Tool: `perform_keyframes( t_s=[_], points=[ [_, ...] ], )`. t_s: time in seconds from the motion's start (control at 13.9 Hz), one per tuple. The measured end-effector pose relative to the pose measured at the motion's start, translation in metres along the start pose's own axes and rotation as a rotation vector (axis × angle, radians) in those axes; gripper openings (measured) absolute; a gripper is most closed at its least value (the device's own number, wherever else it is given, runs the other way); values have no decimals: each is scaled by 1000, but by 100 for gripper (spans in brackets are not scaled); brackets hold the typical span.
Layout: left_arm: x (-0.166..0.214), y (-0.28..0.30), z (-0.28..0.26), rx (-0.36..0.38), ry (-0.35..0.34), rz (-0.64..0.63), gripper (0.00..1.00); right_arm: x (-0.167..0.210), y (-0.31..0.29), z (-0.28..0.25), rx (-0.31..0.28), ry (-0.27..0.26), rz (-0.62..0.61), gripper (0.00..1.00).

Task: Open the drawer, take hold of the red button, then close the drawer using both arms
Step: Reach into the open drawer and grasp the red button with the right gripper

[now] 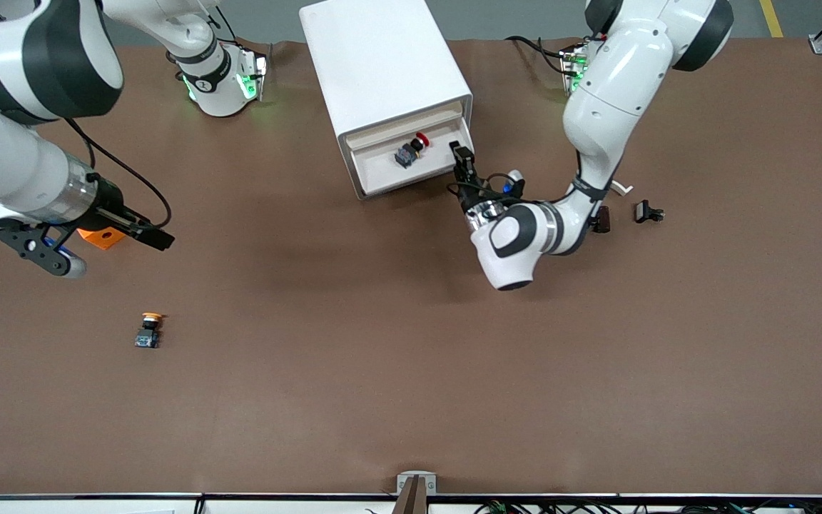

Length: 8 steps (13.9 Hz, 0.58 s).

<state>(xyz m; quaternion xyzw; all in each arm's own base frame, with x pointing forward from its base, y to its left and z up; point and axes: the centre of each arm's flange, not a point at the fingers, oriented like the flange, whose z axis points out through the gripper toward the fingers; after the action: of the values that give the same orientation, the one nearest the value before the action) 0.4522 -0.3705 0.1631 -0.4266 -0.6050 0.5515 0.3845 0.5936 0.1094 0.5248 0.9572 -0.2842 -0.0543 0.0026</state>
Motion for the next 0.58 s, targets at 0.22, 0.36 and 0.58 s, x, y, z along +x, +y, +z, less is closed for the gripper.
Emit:
perform_keyframes(
  t_s=[0.22, 0.36, 0.58],
  points=[
    [7, -1, -45, -76, -110, 21, 10, -17, -37, 15, 67, 6, 91, 100],
    [11, -2, -61, -98, -145, 31, 11, -46, -68, 18, 82, 16, 134, 100],
    [14, -3, -69, -104, -160, 35, 11, -106, -113, 22, 81, 15, 179, 100]
  ],
)
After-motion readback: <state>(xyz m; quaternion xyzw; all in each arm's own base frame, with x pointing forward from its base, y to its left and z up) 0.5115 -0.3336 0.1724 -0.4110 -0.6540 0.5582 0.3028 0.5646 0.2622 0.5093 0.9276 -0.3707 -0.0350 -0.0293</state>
